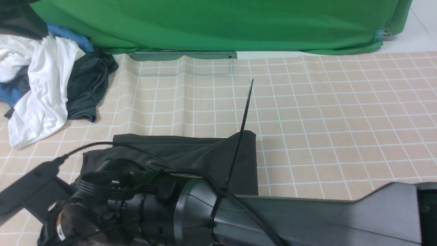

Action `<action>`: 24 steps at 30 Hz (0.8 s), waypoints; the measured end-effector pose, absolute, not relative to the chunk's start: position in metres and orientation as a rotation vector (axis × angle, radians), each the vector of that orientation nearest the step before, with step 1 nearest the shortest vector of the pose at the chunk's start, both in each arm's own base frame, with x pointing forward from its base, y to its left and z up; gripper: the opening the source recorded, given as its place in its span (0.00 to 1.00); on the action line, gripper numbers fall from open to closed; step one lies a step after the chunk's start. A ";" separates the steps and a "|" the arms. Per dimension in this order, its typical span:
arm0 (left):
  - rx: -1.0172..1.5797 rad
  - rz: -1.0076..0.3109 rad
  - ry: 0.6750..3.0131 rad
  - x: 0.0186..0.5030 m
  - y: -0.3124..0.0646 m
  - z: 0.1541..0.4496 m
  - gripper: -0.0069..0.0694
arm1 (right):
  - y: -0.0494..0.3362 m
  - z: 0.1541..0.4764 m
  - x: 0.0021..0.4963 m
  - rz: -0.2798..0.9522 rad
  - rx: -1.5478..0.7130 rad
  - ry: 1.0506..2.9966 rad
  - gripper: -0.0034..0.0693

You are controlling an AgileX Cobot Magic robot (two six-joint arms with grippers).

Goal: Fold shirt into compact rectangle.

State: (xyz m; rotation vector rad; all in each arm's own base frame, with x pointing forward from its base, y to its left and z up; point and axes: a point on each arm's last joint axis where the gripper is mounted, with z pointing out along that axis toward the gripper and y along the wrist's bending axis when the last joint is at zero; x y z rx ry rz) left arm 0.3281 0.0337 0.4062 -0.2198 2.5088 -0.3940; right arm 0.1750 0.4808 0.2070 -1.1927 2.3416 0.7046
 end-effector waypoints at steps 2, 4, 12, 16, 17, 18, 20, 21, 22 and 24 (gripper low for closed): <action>-0.220 -0.394 2.509 0.328 0.034 0.406 0.11 | 0.472 0.225 0.181 0.657 -1.229 2.335 0.08; -0.220 -0.394 2.508 0.328 0.034 0.406 0.11 | 0.461 0.240 0.188 0.602 -1.254 2.336 0.08; -0.220 -0.395 2.506 0.328 0.034 0.406 0.11 | 0.353 0.345 0.233 0.244 -1.184 2.383 0.08; -0.220 -0.397 2.506 0.328 0.034 0.406 0.11 | 0.291 0.395 0.225 0.244 -1.075 2.336 0.08; -0.220 -0.397 2.506 0.328 0.034 0.406 0.11 | 0.270 0.411 0.217 0.251 -1.045 2.311 0.08; -0.220 -0.397 2.506 0.328 0.034 0.406 0.11 | 0.252 0.421 0.208 0.245 -1.033 2.291 0.08; -0.220 -0.397 2.506 0.328 0.034 0.406 0.11 | 0.220 0.431 0.190 0.223 -1.018 2.261 0.08; -0.220 -0.397 2.506 0.328 0.034 0.406 0.11 | 0.207 0.435 0.181 0.213 -1.011 2.243 0.08; -0.220 -0.397 2.506 0.328 0.034 0.406 0.11 | 0.188 0.437 0.168 0.215 -1.001 2.215 0.08; -0.218 -0.396 2.506 0.328 0.034 0.406 0.11 | 0.170 0.440 0.153 0.239 -0.984 2.160 0.08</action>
